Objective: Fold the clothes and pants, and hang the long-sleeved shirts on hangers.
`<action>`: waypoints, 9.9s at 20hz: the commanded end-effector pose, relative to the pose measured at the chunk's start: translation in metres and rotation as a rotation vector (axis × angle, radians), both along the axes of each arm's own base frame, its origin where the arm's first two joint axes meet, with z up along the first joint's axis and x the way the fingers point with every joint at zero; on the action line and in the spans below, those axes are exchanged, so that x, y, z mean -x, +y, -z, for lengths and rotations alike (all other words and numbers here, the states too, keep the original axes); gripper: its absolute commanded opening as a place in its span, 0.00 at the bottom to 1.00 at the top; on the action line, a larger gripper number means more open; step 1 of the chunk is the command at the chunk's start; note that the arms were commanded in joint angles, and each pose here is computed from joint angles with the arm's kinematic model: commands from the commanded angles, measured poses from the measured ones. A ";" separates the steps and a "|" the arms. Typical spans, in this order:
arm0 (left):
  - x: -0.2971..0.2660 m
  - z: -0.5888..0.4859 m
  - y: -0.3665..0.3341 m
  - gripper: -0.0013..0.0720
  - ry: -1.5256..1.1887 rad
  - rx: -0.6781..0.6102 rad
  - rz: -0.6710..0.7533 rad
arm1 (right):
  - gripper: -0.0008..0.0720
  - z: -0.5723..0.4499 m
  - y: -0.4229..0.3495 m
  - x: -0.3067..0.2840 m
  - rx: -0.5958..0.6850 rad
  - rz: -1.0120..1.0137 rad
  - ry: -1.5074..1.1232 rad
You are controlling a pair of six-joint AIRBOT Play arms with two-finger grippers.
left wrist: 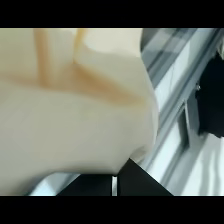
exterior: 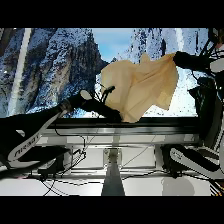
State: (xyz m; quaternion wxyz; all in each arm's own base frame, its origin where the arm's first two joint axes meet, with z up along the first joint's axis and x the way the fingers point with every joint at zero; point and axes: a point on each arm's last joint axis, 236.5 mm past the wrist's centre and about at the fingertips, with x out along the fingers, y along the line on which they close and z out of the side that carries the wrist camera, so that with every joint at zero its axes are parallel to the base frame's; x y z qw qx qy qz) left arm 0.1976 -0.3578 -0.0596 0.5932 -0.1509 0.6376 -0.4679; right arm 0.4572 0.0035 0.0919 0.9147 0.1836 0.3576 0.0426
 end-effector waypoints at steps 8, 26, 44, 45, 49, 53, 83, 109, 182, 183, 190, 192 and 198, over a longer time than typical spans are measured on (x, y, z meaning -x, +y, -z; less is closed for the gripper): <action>-0.155 -0.113 0.252 0.03 -0.595 -0.480 -0.338 | 0.03 -0.028 0.011 0.011 0.027 -0.093 0.041; -0.153 -0.068 0.264 0.03 -0.464 -0.507 -0.346 | 0.60 0.144 0.024 0.161 0.029 -0.408 0.699; -0.152 -0.069 0.255 0.03 -0.457 -0.482 -0.346 | 0.79 0.205 0.070 0.130 0.288 -0.586 0.472; -0.152 -0.069 0.255 0.03 -0.457 -0.482 -0.346 | 0.79 0.204 0.075 0.130 0.277 -0.587 0.466; -0.152 -0.069 0.255 0.03 -0.457 -0.482 -0.346 | 0.68 0.202 0.104 0.133 0.305 -0.702 0.416; -0.153 -0.070 0.256 0.03 -0.461 -0.481 -0.349 | 0.03 0.194 0.118 0.128 0.311 -0.725 0.389; -0.084 -0.506 0.367 0.03 -1.600 -0.263 -1.133 | 0.03 -0.389 0.062 0.196 0.562 -0.241 -0.932; -0.219 -0.015 0.359 0.03 -0.276 -0.580 -0.383 | 0.03 0.102 0.033 -0.008 0.234 -0.440 0.476; -0.036 0.045 0.333 0.23 0.142 -0.224 -0.583 | 0.03 0.154 0.166 0.178 -0.221 -0.521 0.454; -0.033 0.043 0.331 0.23 0.144 -0.214 -0.565 | 0.03 0.148 0.167 0.172 -0.217 -0.523 0.434; -0.080 -0.001 0.311 0.03 0.000 -0.001 -0.606 | 0.03 0.097 0.165 0.113 -0.172 -0.496 0.244; -0.130 -0.040 0.317 0.03 -0.129 0.105 -0.713 | 0.03 0.076 0.155 0.080 -0.137 -0.424 0.131; -0.273 -0.101 0.361 0.03 -0.487 0.028 -1.082 | 0.03 0.056 0.104 -0.010 -0.245 0.020 -0.032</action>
